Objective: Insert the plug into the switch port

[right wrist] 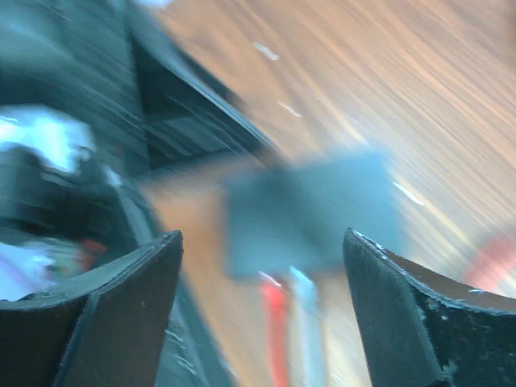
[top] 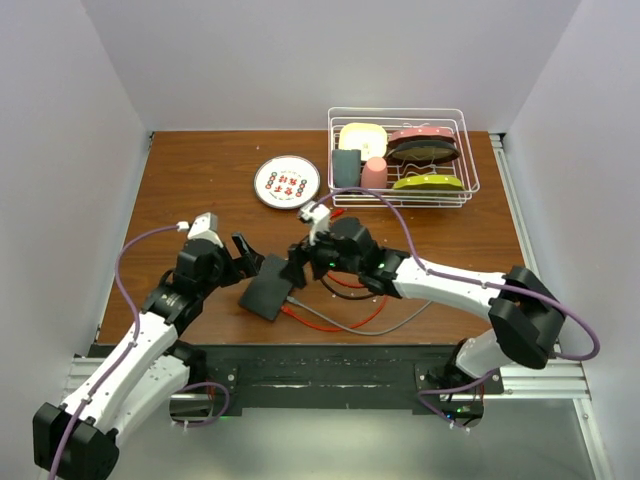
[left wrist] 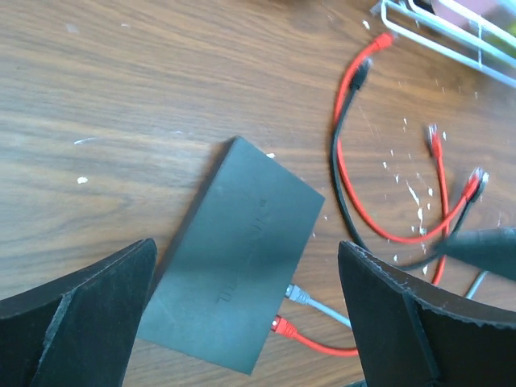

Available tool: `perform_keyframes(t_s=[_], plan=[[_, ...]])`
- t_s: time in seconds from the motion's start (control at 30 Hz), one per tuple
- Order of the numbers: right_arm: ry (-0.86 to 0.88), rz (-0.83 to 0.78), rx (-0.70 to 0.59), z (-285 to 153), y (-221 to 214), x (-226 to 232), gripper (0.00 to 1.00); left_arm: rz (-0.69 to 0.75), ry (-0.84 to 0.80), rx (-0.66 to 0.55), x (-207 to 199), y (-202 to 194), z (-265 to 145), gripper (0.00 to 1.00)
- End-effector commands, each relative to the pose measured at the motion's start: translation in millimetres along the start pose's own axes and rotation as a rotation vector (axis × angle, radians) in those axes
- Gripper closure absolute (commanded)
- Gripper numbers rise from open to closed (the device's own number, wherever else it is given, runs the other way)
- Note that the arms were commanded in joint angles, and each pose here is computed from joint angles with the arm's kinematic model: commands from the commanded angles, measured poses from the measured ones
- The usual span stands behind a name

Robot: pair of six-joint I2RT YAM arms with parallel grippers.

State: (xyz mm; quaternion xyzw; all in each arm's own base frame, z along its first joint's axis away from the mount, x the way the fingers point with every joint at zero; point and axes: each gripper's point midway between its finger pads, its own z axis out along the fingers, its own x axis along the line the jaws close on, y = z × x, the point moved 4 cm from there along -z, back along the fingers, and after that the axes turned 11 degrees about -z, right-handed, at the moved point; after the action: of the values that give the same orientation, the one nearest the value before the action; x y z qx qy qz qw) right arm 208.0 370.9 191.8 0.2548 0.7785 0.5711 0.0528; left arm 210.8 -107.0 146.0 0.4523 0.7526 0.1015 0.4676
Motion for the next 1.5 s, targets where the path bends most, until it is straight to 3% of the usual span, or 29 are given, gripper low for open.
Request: perform_keyframes(t_s=[0.0,0.13,0.27,0.3,0.37,0.47,0.53,0.8,1.03,1.07,1.1,1.13,1.47], plan=[[-0.178,-0.073,0.199,-31,-60,-60,0.11,-0.048,-0.022,-0.114,-20,32,-9,0.00],[-0.219,-0.058,0.193,-38,-62,-63,0.07,-0.046,0.000,-0.087,-22,32,-5,0.00],[-0.459,-0.013,0.231,-37,-65,-94,0.10,-0.031,-0.040,-0.090,-26,32,-8,0.00],[-0.504,-0.002,0.201,-32,-52,-99,0.13,-0.029,-0.048,-0.087,-27,32,-10,0.00],[-0.591,0.021,0.282,-26,-68,-113,0.14,-0.025,-0.064,-0.073,-28,29,-13,0.00],[-0.648,0.045,0.292,-11,-57,-125,0.21,-0.026,-0.075,-0.056,-27,25,-16,0.00],[-0.688,0.067,0.303,4,-55,-137,0.31,-0.026,-0.080,-0.055,-26,23,-17,0.01],[-0.785,0.177,0.332,33,-57,-174,0.35,-0.023,-0.106,-0.042,-27,20,-22,0.02],[-0.783,0.193,0.379,58,-73,-188,0.61,-0.014,-0.116,-0.049,-26,19,-27,0.02],[-0.779,0.199,0.390,59,-77,-189,0.69,-0.008,-0.115,-0.048,-26,19,-27,0.02],[-0.778,0.204,0.395,58,-78,-188,0.92,-0.008,-0.115,-0.051,-26,19,-28,0.02],[-0.772,0.209,0.387,57,-77,-186,0.97,-0.005,-0.109,-0.052,-25,20,-30,0.02],[-0.664,0.162,0.335,12,-49,-157,1.00,0.000,-0.116,-0.047,-24,18,-35,0.02]])
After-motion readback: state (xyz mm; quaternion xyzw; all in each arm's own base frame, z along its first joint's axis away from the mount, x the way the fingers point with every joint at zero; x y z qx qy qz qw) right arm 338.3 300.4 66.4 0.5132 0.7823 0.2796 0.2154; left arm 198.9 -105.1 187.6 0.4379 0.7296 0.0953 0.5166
